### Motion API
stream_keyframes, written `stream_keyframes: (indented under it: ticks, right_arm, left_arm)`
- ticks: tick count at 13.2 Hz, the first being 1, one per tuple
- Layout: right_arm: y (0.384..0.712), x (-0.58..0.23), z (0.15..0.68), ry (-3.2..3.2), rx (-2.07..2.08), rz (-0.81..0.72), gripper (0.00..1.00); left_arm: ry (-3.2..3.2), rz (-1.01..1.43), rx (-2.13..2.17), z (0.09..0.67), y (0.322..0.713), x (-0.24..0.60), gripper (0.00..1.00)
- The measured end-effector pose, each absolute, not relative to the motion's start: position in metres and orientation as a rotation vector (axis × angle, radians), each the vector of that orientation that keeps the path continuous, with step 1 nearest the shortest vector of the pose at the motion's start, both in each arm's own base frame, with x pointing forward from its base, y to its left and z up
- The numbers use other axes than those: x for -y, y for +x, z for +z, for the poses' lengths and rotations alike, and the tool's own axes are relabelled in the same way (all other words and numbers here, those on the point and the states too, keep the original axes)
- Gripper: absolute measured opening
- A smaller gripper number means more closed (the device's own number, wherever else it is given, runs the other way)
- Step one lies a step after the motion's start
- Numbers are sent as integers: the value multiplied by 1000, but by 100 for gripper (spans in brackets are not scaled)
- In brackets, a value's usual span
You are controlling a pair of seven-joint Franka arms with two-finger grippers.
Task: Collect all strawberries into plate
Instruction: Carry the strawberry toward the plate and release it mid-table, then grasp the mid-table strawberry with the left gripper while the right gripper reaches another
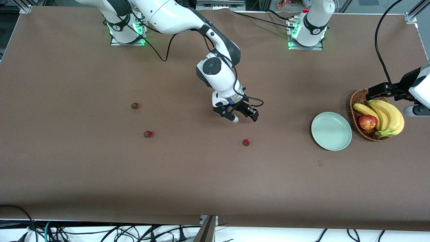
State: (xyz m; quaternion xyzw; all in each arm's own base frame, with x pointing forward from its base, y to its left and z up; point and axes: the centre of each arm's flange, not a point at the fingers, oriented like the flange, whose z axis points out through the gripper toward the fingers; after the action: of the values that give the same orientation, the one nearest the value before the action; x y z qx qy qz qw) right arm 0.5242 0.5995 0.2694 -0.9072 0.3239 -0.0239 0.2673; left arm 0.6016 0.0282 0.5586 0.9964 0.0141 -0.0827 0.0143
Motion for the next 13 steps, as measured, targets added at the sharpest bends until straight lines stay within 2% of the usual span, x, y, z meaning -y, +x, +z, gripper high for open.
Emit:
stream_keyframes:
  ticks: [1,2,3,4,5,7,10,13]
  right_arm:
    - [534,-591,272,-2475,-883,-49,70]
    - [546,-579,278,-2523,-865,-29,70]
    - [558,-563,285,-2584,-816,-11,74]
    - [571,-544,293,-2664,-717,10,83]
    - [581,-525,302,-2741,-595,34,83]
    - [600,-477,315,-2895,-361,98,98]
    - [617,-403,310,-3061,-121,197,99]
    - [611,-345,280,-3223,81,238,99]
  left_arm:
    - [3099,-287,-39,547,606,-26,100]
    - [3095,-325,-26,532,611,-21,100]
    - [3083,-358,-11,516,617,-14,100]
    - [3051,-370,4,501,624,-3,100]
    - [3020,-359,20,484,633,10,100]
    - [3003,-292,74,443,656,48,100]
    - [3021,-218,122,372,676,136,100]
    - [3037,-160,107,309,677,209,100]
